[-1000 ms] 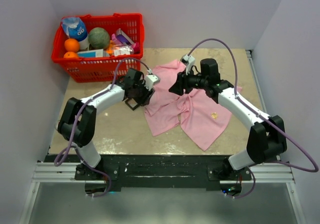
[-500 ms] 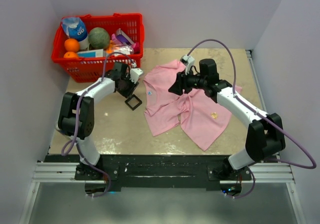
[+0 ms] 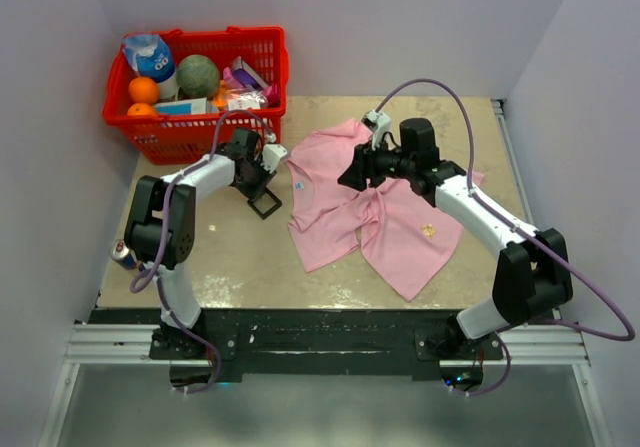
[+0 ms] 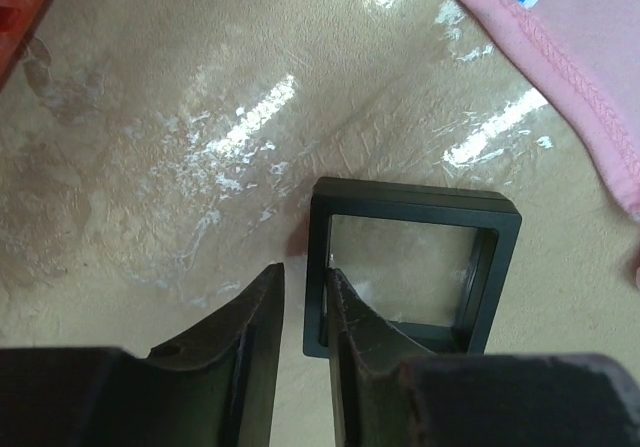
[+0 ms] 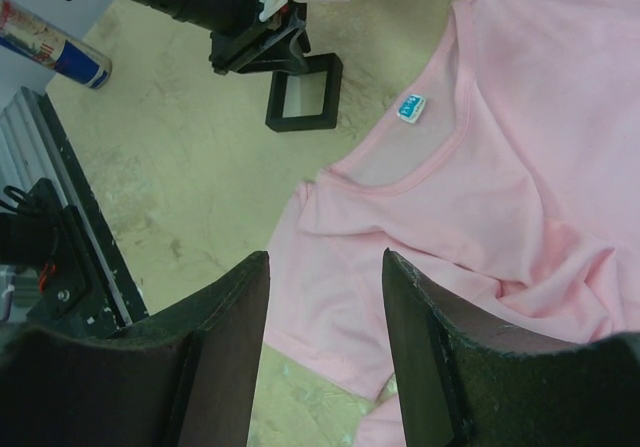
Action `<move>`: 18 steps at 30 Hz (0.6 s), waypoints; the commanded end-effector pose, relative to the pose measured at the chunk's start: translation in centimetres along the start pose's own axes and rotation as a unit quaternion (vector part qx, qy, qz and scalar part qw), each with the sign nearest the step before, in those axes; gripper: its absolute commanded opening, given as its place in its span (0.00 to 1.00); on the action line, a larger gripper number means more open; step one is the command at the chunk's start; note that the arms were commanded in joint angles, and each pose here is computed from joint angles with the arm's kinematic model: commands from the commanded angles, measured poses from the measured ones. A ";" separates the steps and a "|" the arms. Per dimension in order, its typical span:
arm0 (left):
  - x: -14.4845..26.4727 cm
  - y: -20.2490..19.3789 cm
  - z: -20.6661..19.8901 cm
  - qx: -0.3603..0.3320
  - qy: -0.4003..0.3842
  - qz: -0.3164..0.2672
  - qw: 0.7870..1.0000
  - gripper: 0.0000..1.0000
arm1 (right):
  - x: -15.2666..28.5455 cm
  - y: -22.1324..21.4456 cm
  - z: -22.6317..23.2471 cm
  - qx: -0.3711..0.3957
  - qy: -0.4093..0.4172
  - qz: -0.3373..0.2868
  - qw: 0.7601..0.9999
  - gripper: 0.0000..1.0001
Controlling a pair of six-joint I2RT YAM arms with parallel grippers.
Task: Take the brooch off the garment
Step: Pick up the brooch box from the center of the board.
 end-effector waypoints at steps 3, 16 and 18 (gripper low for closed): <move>0.2 0.9 0.2 -0.018 -0.007 -0.006 1.000 0.17 | 0.3 1.4 0.2 0.014 -0.005 -0.024 1.000 0.53; 12.6 7.9 -6.1 -0.270 -0.040 -0.224 0.936 0.00 | -1.7 2.0 1.3 -0.063 0.090 0.028 0.994 0.68; 16.3 9.5 -8.2 -0.371 0.013 -0.310 0.875 0.00 | -2.1 3.3 2.0 -0.079 0.143 0.048 0.985 0.68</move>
Point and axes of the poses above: each gripper's point midway between its finger pads, its own x axis back along the fingers, its own z axis along the line the jaws close on, y = z × x, the point moved 6 cm from there along x, back along the fingers, and after that the axes turned 2 degrees about -x, right-handed, at the moved point
